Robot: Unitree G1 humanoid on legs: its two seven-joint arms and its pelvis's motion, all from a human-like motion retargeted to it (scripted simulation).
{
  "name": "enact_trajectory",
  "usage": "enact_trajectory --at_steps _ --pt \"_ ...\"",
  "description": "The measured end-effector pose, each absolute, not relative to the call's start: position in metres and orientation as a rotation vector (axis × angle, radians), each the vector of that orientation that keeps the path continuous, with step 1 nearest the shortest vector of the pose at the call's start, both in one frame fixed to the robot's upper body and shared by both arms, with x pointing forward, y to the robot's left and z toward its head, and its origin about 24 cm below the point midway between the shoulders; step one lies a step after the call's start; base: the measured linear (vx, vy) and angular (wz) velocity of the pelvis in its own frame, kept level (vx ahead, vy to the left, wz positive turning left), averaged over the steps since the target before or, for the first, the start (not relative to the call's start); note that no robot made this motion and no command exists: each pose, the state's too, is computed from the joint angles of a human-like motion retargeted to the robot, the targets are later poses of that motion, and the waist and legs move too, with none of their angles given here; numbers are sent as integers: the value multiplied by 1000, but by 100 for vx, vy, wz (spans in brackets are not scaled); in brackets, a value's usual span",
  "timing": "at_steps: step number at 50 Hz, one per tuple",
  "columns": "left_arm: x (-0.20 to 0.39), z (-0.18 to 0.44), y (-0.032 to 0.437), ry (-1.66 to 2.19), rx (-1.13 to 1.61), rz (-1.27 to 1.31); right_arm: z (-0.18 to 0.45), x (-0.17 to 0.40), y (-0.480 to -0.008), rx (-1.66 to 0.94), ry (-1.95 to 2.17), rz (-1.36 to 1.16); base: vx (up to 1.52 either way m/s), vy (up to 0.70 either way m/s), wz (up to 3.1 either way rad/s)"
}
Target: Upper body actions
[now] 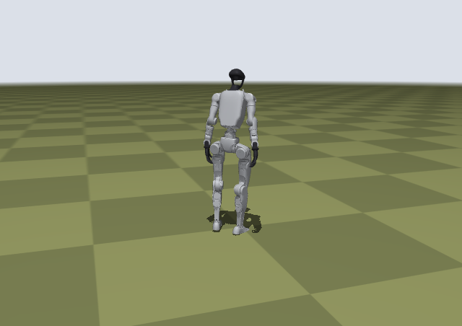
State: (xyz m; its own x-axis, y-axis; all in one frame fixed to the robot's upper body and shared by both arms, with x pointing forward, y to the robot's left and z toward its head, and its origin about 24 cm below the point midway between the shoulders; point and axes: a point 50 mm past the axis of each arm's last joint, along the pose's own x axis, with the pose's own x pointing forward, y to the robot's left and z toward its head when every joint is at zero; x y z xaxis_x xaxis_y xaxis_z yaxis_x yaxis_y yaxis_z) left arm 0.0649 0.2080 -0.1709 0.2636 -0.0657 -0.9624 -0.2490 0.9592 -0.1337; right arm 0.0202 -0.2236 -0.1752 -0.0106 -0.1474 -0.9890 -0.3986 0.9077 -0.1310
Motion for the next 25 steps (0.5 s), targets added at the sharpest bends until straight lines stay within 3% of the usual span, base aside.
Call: enact_trajectory --at_steps 5,12,15,20,25 --pt "33 -179 188 1407 -373 246 -176 -13 -218 -470 1692 314 39 -6 -25" --pt "2 -183 131 1510 -623 276 -176 1 -222 -552 1672 264 19 -4 37" --pt "0 -183 130 1572 -483 214 -176 14 -221 -499 1638 236 6 -5 14" --pt "-3 -181 161 1589 80 391 -176 21 -215 -424 1649 250 17 -11 4" --pt "-2 -182 163 1607 47 325 -175 40 -211 -452 1575 369 4 -11 0"
